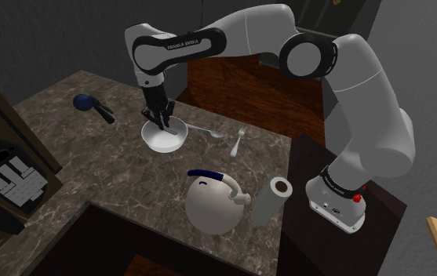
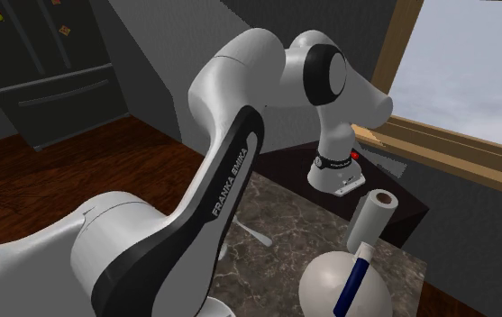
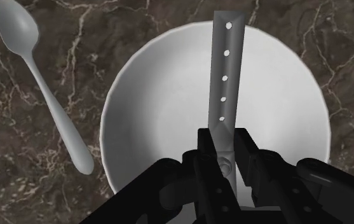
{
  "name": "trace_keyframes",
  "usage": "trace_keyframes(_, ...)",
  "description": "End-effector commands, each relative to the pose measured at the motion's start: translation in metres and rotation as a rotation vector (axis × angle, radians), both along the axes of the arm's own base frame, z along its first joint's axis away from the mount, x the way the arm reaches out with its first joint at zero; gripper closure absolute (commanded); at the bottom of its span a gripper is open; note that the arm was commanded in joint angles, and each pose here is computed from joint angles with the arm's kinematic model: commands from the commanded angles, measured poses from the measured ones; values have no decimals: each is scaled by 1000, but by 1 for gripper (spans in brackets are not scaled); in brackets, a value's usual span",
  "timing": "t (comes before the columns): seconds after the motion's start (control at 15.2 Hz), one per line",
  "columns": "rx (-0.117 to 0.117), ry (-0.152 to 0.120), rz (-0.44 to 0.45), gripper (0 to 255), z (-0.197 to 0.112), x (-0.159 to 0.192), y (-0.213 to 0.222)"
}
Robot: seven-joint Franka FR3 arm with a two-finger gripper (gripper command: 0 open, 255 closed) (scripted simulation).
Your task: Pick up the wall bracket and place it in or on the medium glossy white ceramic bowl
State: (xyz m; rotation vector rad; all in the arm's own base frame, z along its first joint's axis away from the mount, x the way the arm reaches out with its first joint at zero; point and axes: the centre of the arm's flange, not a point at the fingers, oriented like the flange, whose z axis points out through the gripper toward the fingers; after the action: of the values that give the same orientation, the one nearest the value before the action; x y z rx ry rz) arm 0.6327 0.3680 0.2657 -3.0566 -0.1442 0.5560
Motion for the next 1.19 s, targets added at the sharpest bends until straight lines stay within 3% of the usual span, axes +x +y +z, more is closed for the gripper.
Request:
trace_keyframes(0.0,0,0,0,255,-12,0,0)
trace_keyframes(0.59,0,0,0,255,-16,0,0)
trace_keyframes(0.66,0,0,0,0,-16,0,0)
trace_keyframes(0.99,0,0,0,0,-16,0,0)
trace_keyframes(1.12,0,0,0,0,9,9,0)
